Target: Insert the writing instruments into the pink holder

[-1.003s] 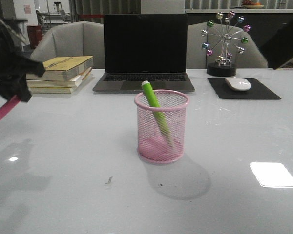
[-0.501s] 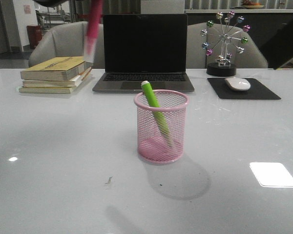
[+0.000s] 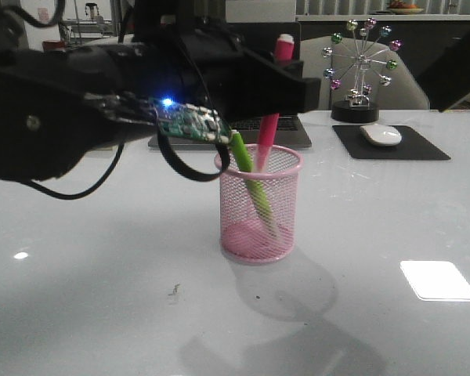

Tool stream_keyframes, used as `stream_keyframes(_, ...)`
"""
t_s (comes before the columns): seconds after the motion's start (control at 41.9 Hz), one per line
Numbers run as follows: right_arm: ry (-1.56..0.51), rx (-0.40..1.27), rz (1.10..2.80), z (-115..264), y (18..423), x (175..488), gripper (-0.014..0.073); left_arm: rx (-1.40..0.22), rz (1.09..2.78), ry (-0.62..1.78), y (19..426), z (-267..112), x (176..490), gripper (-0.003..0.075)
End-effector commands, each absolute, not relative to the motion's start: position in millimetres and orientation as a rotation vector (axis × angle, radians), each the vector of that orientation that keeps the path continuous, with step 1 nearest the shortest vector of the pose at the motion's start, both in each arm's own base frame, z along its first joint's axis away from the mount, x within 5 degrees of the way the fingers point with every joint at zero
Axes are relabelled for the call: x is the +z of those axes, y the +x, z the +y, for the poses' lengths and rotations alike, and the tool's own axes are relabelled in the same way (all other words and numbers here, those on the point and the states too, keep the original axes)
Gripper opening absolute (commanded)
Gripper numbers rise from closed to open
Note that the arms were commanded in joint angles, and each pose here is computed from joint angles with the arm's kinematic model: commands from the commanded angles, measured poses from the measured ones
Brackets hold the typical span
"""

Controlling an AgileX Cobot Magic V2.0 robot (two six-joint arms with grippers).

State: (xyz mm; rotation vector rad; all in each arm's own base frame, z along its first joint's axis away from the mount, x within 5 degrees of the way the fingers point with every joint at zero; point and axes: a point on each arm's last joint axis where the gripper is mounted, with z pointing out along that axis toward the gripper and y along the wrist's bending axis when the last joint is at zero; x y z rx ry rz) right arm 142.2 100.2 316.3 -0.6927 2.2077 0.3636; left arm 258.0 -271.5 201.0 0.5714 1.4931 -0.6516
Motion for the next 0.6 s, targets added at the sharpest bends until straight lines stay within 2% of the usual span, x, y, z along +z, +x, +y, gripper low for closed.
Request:
stream_keyframes(0.0,-0.674,0.375,2.109,101,144,331,0.0517,-0.695,1.338,0.482,261,-270,233,0.0291)
stream_keyframes(0.048,-0.674,0.375,2.109,101,144,331,0.0517,-0.696,1.332,0.479,260,-270,234,0.0360)
stream_keyframes(0.119,-0.674,0.375,2.109,101,144,331,0.0517,-0.699,1.327,0.477,258,-268,243,0.0406)
stream_keyframes(0.215,-0.674,0.375,2.109,101,144,331,0.0517,-0.698,1.359,0.492,253,-263,261,0.0405)
stream_keyframes(0.334,-0.674,0.375,2.109,101,144,331,0.0517,-0.652,1.492,0.577,237,-248,289,0.0405)
stream_keyframes(0.573,-0.674,0.375,2.109,101,144,331,0.0517,-0.578,1.713,0.736,179,-190,347,0.0404)
